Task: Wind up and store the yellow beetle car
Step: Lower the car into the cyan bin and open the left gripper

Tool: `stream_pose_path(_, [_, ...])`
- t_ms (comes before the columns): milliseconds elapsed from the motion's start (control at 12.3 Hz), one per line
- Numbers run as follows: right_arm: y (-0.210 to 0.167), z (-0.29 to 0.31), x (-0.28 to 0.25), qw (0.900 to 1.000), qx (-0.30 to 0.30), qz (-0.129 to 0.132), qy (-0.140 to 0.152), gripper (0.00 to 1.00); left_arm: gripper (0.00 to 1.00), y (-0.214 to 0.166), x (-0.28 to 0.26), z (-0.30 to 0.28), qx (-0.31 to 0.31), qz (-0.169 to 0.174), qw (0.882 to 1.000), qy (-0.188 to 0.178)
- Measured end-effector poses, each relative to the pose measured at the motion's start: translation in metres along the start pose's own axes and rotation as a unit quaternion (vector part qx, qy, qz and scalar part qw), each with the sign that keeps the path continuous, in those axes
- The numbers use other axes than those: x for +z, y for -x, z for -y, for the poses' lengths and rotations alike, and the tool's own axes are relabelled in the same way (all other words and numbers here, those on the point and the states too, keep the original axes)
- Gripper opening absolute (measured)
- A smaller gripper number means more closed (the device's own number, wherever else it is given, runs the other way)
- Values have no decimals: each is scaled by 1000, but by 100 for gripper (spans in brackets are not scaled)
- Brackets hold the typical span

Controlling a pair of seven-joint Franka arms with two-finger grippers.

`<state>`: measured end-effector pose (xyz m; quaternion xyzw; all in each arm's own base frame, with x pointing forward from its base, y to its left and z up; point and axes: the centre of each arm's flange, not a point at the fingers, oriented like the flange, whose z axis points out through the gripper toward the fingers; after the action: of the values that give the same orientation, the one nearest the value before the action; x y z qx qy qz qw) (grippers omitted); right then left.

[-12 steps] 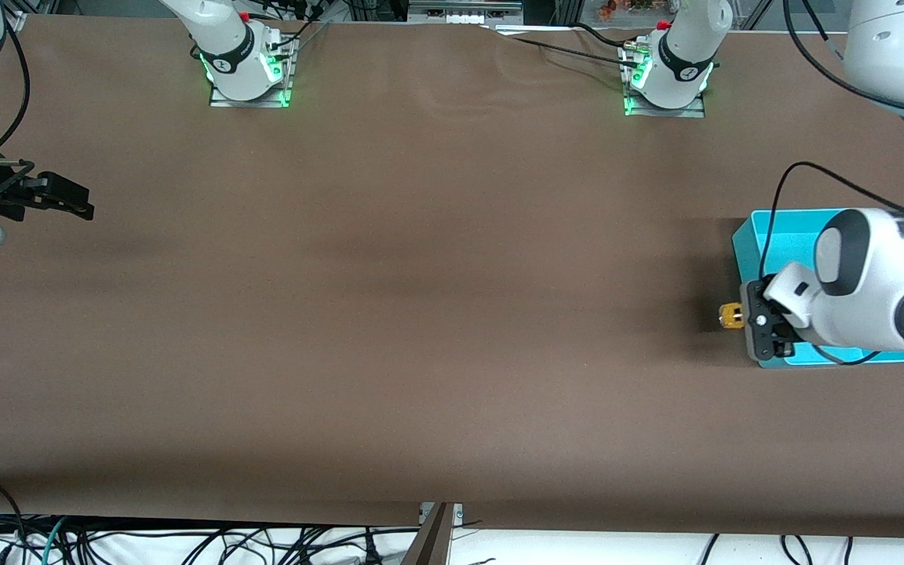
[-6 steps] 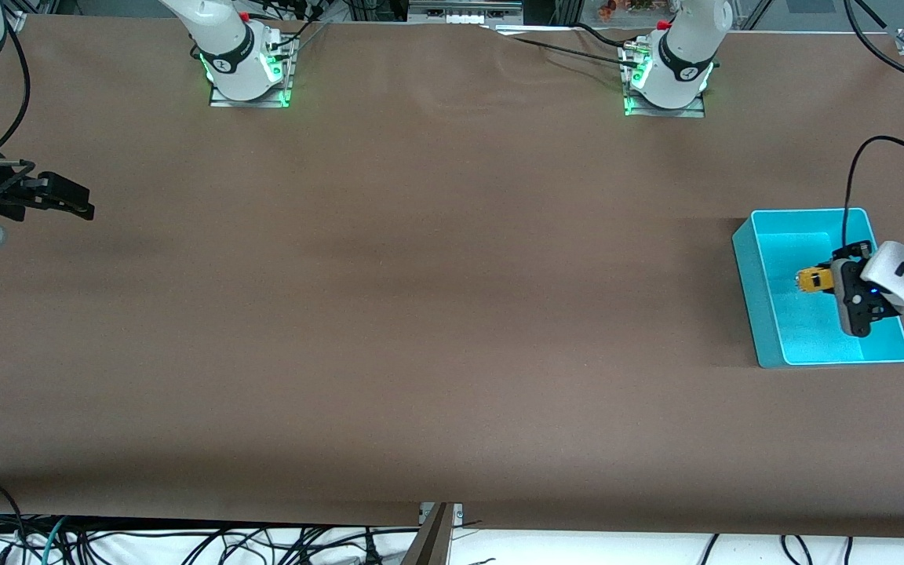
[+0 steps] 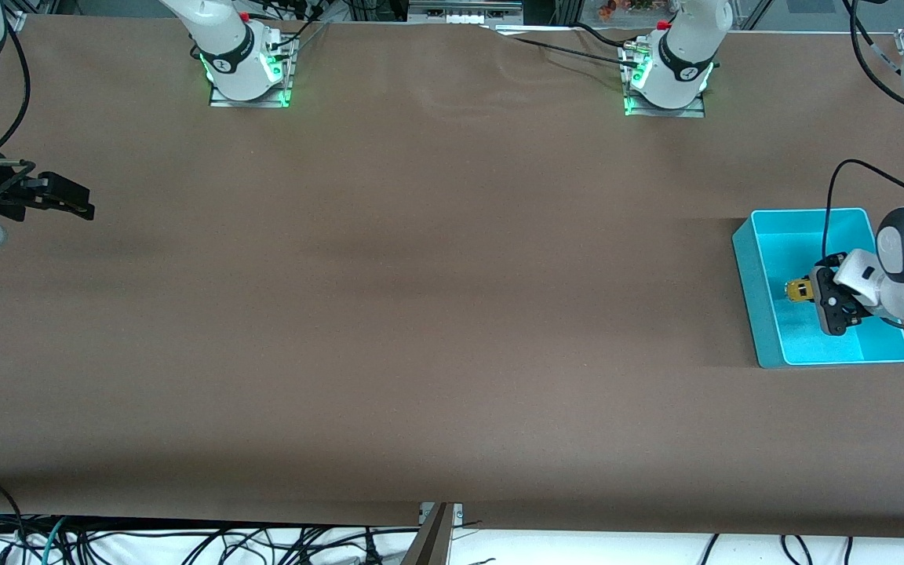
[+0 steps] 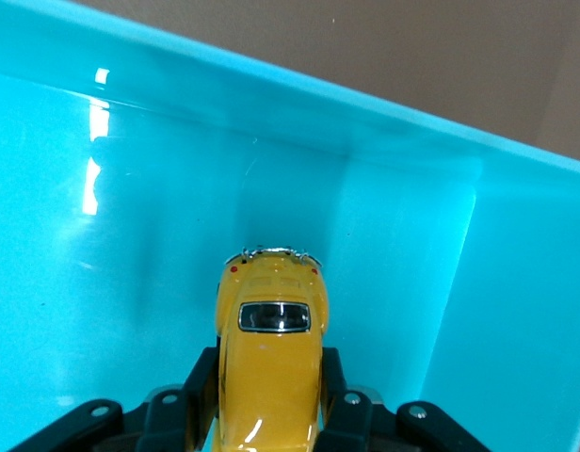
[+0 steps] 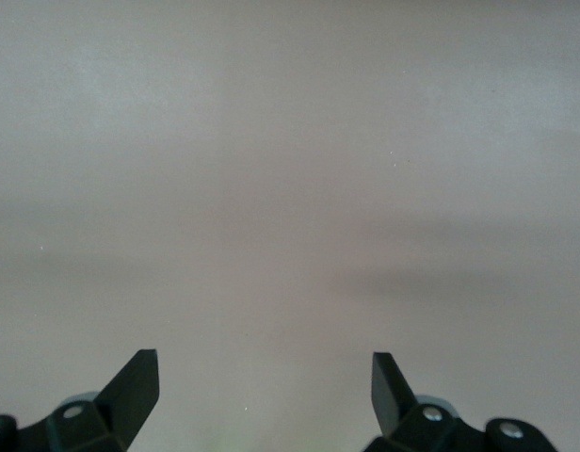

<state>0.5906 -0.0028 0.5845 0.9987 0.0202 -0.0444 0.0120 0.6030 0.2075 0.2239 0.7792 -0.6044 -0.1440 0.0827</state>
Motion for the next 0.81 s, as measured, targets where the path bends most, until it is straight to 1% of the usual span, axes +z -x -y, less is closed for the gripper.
stream_pose_path(244, [0,0,0,1000,0,0,0,100,47,0,18,-1,1,-4,1000,-18])
stream_pose_path(487, [0,0,0,1000,0,0,0,100,47,1,26,-4,0,-5,1000,-16])
stream_pose_path(568, [0,0,0,1000,0,0,0,100,53,2,26,-4,0,-6,1000,-17])
stream_pose_path(812, [0,0,0,1000,0,0,0,100,85,2,22,-3,3,-6,1000,-20])
